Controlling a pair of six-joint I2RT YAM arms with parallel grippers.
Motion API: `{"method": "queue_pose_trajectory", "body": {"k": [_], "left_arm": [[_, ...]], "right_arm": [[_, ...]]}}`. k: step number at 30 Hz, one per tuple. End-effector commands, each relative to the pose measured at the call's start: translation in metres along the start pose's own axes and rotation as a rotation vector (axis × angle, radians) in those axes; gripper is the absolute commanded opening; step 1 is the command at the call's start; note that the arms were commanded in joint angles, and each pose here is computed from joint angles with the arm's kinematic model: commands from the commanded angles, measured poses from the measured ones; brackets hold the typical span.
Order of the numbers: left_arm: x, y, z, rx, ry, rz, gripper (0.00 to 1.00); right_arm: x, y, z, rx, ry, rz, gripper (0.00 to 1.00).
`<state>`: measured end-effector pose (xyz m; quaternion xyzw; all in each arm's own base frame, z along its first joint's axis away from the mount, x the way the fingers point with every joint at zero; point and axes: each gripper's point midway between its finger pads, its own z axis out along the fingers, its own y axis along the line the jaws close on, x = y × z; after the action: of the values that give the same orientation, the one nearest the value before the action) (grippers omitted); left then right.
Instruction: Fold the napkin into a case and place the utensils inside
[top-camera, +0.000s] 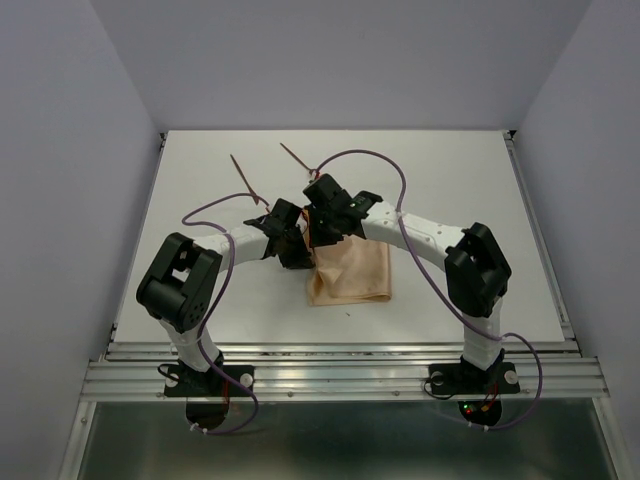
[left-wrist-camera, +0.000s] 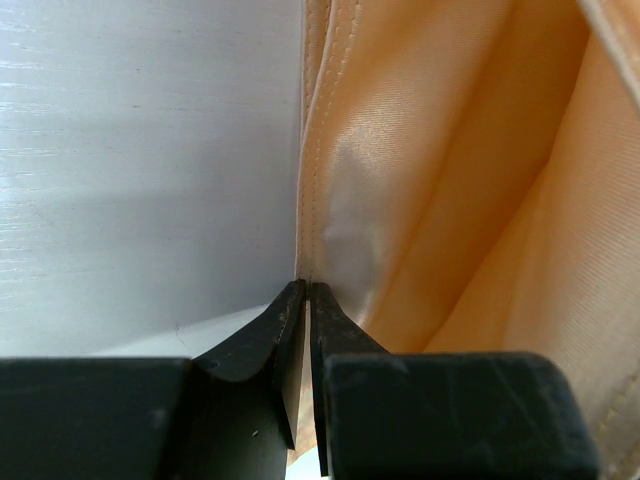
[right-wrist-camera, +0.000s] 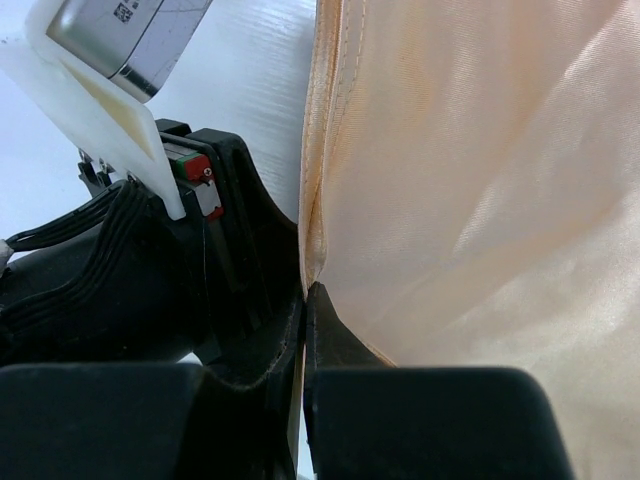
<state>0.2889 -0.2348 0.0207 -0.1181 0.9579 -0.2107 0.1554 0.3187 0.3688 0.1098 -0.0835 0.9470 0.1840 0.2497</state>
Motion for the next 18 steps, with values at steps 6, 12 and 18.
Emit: {"method": "queue_pose_trajectory", "body": {"k": [6,12,18], "left_arm": [[-0.0119,0.0104,-0.0017,-0.044,-0.041,0.019,0.18],[-0.0085,0.0127,0.0027,-0.044,-0.029,0.019,0.18],[-0.0049,0.0155,0.0052,-0.046,-0.020,0.014,0.18]], "right_arm": [[-0.0136,0.0217,-0.0105,-0.072,-0.040,-0.006,0.01],[-0.0142,0.0222,-0.0144,-0.078,-0.045,-0.003,0.01],[-0.0095,0.0244,-0.0096,-0.087,-0.021,0.008,0.01]]}}
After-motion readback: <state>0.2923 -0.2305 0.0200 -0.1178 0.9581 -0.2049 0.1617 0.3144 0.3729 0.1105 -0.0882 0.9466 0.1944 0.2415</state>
